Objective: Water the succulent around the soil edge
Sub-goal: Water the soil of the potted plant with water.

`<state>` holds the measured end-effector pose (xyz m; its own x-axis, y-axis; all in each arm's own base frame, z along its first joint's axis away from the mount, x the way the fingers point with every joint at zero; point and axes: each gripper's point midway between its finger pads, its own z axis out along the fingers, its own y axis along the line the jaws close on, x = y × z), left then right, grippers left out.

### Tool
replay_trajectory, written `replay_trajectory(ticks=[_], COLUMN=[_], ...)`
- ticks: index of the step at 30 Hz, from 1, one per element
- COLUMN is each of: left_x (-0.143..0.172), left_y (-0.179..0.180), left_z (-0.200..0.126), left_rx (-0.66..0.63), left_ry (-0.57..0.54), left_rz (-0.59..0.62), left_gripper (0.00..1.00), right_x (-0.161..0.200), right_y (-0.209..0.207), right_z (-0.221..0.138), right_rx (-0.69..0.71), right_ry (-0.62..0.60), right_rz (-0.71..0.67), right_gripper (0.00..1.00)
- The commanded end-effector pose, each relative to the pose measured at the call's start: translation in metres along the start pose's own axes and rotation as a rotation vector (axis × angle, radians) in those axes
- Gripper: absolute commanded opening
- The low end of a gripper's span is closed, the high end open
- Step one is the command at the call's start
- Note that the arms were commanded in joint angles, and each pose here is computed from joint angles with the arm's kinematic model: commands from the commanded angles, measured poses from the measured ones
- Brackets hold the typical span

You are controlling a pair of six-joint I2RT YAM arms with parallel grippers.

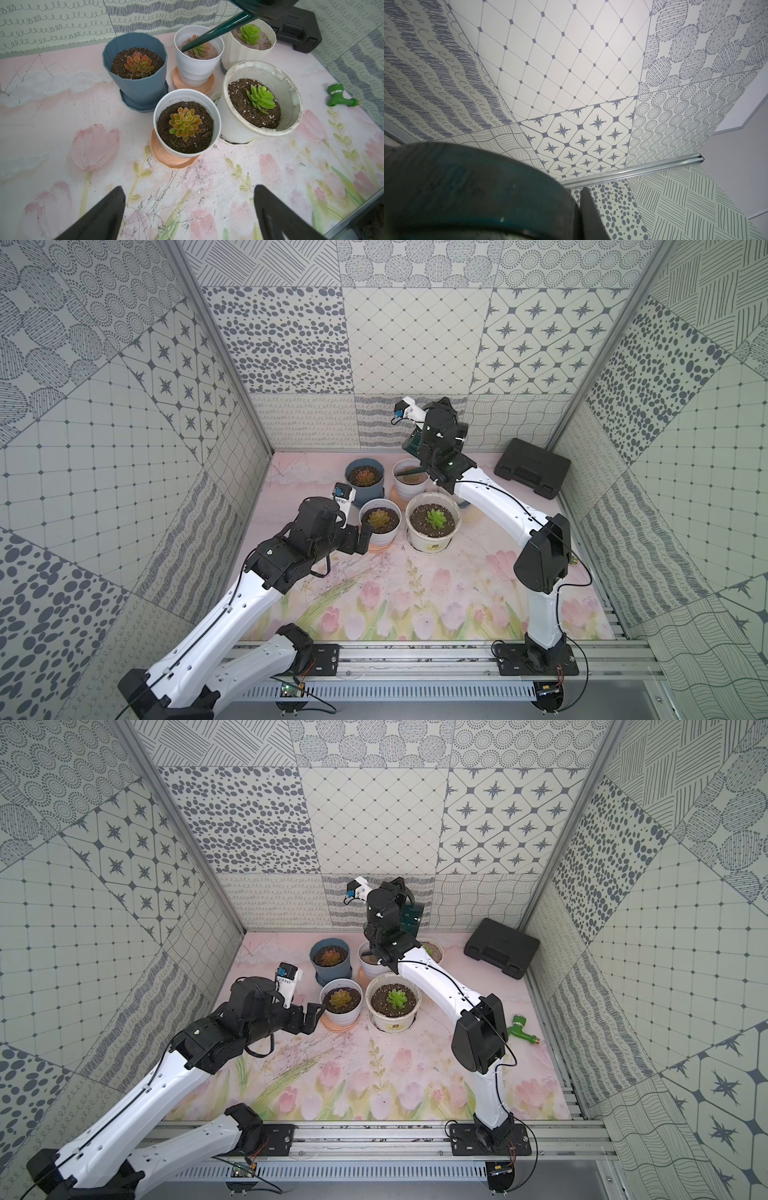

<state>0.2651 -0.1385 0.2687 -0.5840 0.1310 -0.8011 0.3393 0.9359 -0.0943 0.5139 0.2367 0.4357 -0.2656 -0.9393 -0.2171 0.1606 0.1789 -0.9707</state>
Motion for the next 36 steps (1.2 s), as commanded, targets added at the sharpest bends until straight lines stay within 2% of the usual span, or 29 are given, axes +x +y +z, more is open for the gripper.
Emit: replay_trajectory(ticks=[1, 13, 36], left_x=[-0.005, -0.005, -0.004], left_y=[-0.001, 0.000, -0.001], left_z=[0.001, 0.002, 0.002], left_rx=[0.014, 0.020, 0.027], left_ry=[-0.019, -0.014, -0.012], left_rz=[0.007, -0.005, -0.011], left_gripper=[1.00, 0.99, 0.99], right_x=[-0.003, 0.001, 0.043], right_y=[-0.043, -0.055, -0.048], right_z=[-0.004, 0.000, 0.027], right_rx=[0.097, 0.140, 0.156], right_ry=[-0.009, 0.017, 0.118], right_rz=[0.119, 0.152, 0.110], right_gripper=[0.00, 0.00, 0.00])
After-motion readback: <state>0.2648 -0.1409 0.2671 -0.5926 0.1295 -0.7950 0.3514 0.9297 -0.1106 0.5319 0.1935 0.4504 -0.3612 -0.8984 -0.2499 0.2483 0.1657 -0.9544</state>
